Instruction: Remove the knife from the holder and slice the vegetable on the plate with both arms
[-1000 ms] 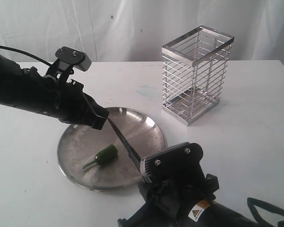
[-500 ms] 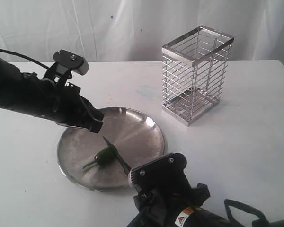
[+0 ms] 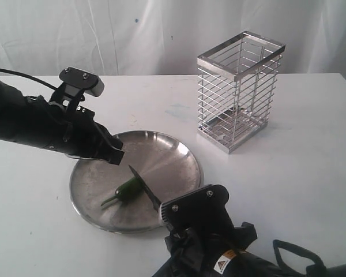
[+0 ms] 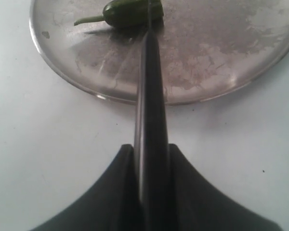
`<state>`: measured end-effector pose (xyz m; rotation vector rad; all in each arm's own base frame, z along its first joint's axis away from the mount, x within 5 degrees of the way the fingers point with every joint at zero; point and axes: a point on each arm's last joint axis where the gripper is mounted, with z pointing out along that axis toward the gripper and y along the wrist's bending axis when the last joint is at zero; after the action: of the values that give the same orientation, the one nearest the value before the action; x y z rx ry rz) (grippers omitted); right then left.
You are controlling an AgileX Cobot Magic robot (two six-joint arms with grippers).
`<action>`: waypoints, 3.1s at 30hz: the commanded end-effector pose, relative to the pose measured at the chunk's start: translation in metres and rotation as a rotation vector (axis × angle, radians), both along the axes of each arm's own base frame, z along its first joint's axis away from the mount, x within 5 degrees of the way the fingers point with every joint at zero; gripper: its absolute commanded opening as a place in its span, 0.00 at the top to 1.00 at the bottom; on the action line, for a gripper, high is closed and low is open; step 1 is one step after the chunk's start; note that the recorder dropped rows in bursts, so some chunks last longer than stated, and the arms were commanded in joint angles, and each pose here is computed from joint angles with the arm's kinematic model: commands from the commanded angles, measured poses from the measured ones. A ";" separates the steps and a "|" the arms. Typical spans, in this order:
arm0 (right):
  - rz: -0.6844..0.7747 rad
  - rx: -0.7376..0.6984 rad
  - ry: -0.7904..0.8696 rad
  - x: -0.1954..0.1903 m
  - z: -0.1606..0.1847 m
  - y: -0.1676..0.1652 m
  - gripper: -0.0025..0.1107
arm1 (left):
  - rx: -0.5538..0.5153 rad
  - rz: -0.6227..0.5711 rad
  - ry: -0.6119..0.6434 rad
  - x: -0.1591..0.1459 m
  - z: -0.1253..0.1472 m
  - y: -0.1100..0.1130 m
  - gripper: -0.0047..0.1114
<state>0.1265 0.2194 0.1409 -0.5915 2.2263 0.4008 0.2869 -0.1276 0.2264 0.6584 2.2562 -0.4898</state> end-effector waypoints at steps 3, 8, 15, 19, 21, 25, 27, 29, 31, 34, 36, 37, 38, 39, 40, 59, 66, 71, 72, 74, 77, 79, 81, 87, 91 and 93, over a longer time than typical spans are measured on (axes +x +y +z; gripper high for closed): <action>0.001 -0.008 -0.016 0.002 0.000 0.000 0.98 | -0.020 0.006 0.004 -0.002 0.003 0.001 0.96; 0.004 -0.003 -0.011 0.009 0.003 0.003 0.98 | -0.036 0.013 0.011 -0.002 0.003 0.000 0.96; 0.021 -0.060 0.022 0.011 -0.010 0.010 0.98 | -0.038 0.011 0.014 -0.003 0.003 0.000 0.96; 0.012 -0.066 0.008 0.013 -0.012 0.010 0.98 | -0.040 0.013 0.015 -0.003 0.003 0.000 0.96; 0.010 -0.064 0.003 0.013 -0.012 0.010 0.98 | -0.040 0.013 0.015 -0.003 0.003 0.000 0.96; 0.002 -0.062 -0.012 0.014 -0.011 0.010 0.98 | -0.035 0.009 0.036 -0.001 -0.003 -0.001 0.96; 0.001 -0.062 -0.014 0.015 -0.011 0.010 0.98 | -0.037 0.008 0.061 0.000 -0.009 -0.002 0.96; 0.005 -0.063 -0.007 0.014 -0.011 0.010 0.98 | -0.040 0.009 0.084 0.001 -0.014 -0.003 0.96; 0.005 -0.063 -0.007 0.014 -0.011 0.010 0.98 | -0.037 0.011 0.101 0.003 -0.020 -0.004 0.96; 0.005 -0.063 -0.007 0.014 -0.011 0.010 0.98 | -0.031 0.014 0.110 0.004 -0.024 -0.004 0.96; 0.005 -0.063 -0.007 0.014 -0.011 0.010 0.98 | -0.029 0.023 0.106 0.005 -0.024 -0.003 0.96; 0.005 -0.063 -0.007 0.014 -0.011 0.010 0.98 | -0.032 0.024 0.105 0.005 -0.023 -0.004 0.96; 0.005 -0.063 -0.007 0.014 -0.011 0.010 0.98 | -0.036 0.026 0.104 0.006 -0.023 -0.004 0.96; 0.005 -0.063 -0.007 0.014 -0.011 0.010 0.98 | -0.045 0.032 0.104 0.007 -0.022 -0.004 0.96; 0.005 -0.063 -0.007 0.014 -0.011 0.010 0.98 | -0.053 0.036 0.101 0.008 -0.020 -0.005 0.96; -0.003 -0.060 -0.003 0.014 -0.011 0.010 0.98 | -0.048 -0.027 0.081 0.020 -0.032 -0.028 0.96; -0.006 -0.059 -0.004 0.014 -0.011 0.010 0.98 | -0.029 -0.039 0.103 0.022 -0.044 -0.029 0.96; -0.008 -0.058 -0.005 0.015 -0.011 0.010 0.98 | -0.027 -0.035 0.117 0.023 -0.048 -0.029 0.96; -0.010 -0.058 -0.004 0.015 -0.011 0.010 0.98 | -0.027 -0.035 0.117 0.023 -0.048 -0.029 0.96; -0.027 -0.054 -0.006 0.015 -0.011 0.009 0.98 | -0.027 -0.035 0.117 0.023 -0.048 -0.029 0.96; -0.033 -0.052 -0.012 0.016 -0.010 0.009 0.98 | -0.026 -0.034 0.116 0.023 -0.048 -0.029 0.96; -0.031 -0.052 -0.009 0.016 -0.010 0.009 0.98 | -0.026 -0.034 0.116 0.023 -0.048 -0.029 0.96; -0.028 -0.053 -0.003 0.015 -0.011 0.009 0.98 | -0.026 -0.034 0.116 0.023 -0.048 -0.029 0.96; -0.022 -0.055 -0.002 0.015 -0.011 0.009 0.98 | -0.026 -0.033 0.115 0.023 -0.048 -0.029 0.96; -0.019 -0.051 -0.023 0.016 -0.009 0.010 0.98 | -0.022 -0.031 0.111 0.024 -0.048 -0.029 0.96; -0.005 -0.052 -0.031 0.015 -0.008 0.010 0.98 | -0.021 -0.029 0.109 0.024 -0.048 -0.029 0.96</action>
<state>0.1393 0.2275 0.1282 -0.6040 2.2501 0.3277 0.3107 -0.1541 0.1767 0.6732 2.3477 -0.5573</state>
